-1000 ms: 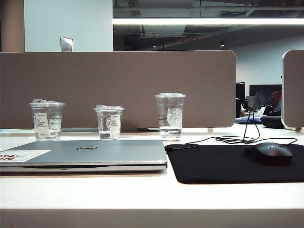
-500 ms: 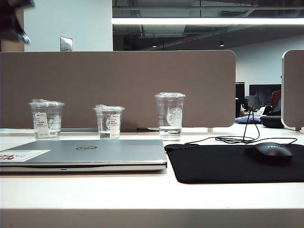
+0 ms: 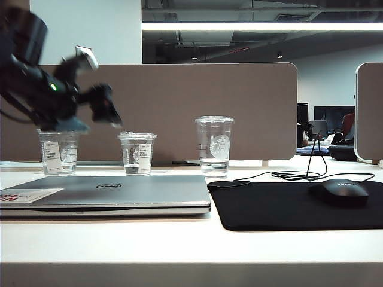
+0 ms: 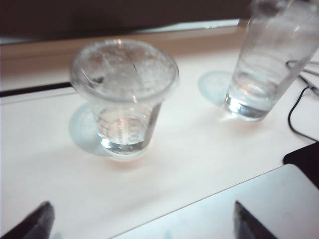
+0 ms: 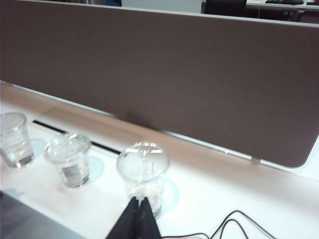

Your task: Pick up the coffee cup on the middle and place it on the right side of the laptop.

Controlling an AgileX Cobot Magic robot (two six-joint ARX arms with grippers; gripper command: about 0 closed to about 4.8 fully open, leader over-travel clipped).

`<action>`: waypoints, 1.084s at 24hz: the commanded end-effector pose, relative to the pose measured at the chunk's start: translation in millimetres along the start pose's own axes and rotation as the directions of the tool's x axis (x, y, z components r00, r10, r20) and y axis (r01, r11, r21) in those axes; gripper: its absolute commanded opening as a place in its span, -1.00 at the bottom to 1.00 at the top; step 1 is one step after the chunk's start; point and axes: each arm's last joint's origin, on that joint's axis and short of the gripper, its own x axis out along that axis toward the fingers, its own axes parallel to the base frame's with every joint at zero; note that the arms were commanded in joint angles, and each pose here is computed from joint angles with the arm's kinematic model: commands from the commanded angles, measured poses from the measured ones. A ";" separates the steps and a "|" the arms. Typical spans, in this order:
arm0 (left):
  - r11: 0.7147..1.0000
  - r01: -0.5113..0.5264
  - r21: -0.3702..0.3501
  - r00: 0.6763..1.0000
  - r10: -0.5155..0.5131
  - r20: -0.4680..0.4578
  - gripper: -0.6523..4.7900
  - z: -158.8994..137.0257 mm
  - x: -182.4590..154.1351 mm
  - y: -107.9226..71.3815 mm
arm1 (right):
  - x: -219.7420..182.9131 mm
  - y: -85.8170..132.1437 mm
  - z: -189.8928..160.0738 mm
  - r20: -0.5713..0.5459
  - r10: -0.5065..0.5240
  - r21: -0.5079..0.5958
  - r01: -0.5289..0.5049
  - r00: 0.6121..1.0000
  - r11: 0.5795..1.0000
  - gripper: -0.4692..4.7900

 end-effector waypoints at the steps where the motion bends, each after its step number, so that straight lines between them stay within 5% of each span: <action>1: 1.000 -0.027 0.007 1.000 0.027 -0.014 1.00 -9.2 31.4 4.9 | 8.0 -2.2 8.3 0.026 0.006 -0.010 -0.006 1.000 1.000 -0.84; 9: 0.998 -0.065 -0.001 0.998 0.065 -0.006 1.00 -6.2 90.5 8.1 | 21.8 -5.6 -3.2 -0.029 0.006 -0.025 -0.007 1.000 1.000 -0.84; 26: 0.997 -0.077 0.006 0.997 0.077 0.002 1.00 5.0 148.7 18.7 | 28.8 -7.7 -10.9 -0.064 -0.006 -0.020 0.005 0.998 1.000 -0.84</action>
